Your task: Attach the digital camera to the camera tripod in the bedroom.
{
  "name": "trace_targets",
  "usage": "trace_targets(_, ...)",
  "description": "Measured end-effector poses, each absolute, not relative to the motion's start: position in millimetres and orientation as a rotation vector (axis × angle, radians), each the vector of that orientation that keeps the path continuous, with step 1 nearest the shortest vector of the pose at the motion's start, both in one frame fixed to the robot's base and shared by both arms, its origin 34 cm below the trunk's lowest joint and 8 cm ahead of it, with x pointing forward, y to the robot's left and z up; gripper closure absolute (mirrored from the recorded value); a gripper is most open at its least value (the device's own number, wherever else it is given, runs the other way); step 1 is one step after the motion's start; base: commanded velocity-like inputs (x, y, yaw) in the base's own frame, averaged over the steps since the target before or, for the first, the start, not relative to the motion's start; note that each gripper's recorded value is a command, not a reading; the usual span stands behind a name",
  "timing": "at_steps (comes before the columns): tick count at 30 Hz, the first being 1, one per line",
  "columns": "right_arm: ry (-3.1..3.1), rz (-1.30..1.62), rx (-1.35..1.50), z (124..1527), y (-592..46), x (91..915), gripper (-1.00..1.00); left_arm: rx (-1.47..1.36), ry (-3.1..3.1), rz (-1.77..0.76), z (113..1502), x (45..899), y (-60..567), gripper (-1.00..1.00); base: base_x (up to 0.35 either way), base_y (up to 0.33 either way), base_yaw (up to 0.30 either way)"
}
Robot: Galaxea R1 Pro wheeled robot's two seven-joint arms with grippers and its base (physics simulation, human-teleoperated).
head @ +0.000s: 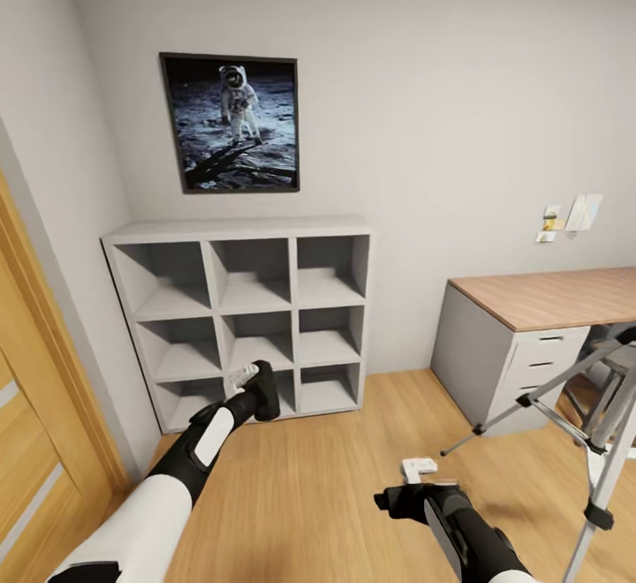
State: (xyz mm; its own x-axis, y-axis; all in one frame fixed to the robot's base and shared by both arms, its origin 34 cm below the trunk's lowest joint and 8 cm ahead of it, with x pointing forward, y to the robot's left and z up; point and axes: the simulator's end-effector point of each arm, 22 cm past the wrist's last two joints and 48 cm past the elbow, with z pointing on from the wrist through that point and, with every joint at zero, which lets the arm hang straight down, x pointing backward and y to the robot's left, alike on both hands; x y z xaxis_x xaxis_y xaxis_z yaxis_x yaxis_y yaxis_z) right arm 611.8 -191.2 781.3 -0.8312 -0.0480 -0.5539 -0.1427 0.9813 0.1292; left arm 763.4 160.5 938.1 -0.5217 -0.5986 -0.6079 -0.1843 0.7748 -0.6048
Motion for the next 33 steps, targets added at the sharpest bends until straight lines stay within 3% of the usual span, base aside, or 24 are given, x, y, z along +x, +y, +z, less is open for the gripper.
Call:
trace_targets(15,2.78,0.197,-0.11,654.5,-225.9,462.9,-1.0,-0.573,2.272,-0.628,893.9,733.4,151.5,1.0,0.015,0.011,-0.014)
trace_targets(19,2.847,0.154,-0.079,640.0,-257.8,428.3,-1.0,-0.588,2.317,-0.625,880.4,724.0,158.5,1.0,0.0,0.0,-0.226)
trace_targets(33,2.837,0.1,0.061,642.6,-303.2,426.8,-1.0,-0.635,2.299,-0.71,877.3,719.0,153.7,1.0,0.0,0.0,-0.272)
